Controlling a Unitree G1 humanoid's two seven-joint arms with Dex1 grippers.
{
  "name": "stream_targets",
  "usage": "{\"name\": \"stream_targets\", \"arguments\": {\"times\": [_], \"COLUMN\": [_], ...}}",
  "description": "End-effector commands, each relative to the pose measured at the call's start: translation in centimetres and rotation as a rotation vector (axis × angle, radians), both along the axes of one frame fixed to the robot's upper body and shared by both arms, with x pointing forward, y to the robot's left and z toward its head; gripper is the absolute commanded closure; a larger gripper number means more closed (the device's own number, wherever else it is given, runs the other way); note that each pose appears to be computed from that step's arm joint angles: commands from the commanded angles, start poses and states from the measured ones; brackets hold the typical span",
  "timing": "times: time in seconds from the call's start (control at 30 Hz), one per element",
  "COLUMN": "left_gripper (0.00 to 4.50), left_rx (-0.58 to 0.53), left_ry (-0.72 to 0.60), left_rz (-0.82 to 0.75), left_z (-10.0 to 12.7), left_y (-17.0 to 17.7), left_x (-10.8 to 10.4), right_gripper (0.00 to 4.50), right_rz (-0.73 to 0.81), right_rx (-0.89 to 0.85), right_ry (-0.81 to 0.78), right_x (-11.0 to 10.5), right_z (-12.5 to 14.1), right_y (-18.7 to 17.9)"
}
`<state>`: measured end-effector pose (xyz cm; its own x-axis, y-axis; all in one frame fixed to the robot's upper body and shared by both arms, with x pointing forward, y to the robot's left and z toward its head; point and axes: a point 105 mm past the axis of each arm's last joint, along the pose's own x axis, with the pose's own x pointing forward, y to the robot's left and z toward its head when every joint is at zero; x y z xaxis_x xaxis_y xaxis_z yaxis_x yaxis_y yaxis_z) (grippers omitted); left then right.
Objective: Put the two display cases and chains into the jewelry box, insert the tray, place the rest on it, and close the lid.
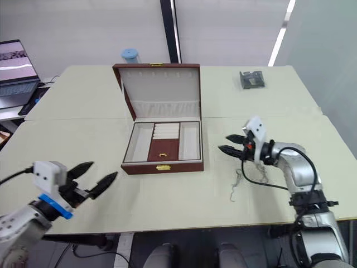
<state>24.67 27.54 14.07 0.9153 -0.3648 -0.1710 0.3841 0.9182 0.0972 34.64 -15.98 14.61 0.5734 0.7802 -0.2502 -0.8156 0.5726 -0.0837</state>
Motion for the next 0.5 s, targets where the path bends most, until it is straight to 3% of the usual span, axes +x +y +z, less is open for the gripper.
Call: {"name": "stream_targets", "arguments": {"times": [0.03, 0.07, 0.5], "left_gripper": [0.0, 0.0, 0.0], "left_rx": [0.017, 0.026, 0.141], "left_ry": [0.03, 0.038, 0.075], "left_rz": [-0.007, 0.0, 0.098], "left_z": [0.5, 0.7, 1.7], "left_y": [2.2, 2.9, 9.5], "left_x": [0.0, 0.2, 1.0], "right_gripper": [0.27, 0.04, 0.04], "right_rz": [-0.012, -0.039, -0.284], "right_rx": [-0.011, -0.027, -0.168], "right_ry": [-0.064, -0.059, -0.034], "right_x": [-1.4, -1.8, -4.6], "right_z": [1.6, 1.3, -1.6], "right_y": [-1.9, -3.0, -12.4]}}
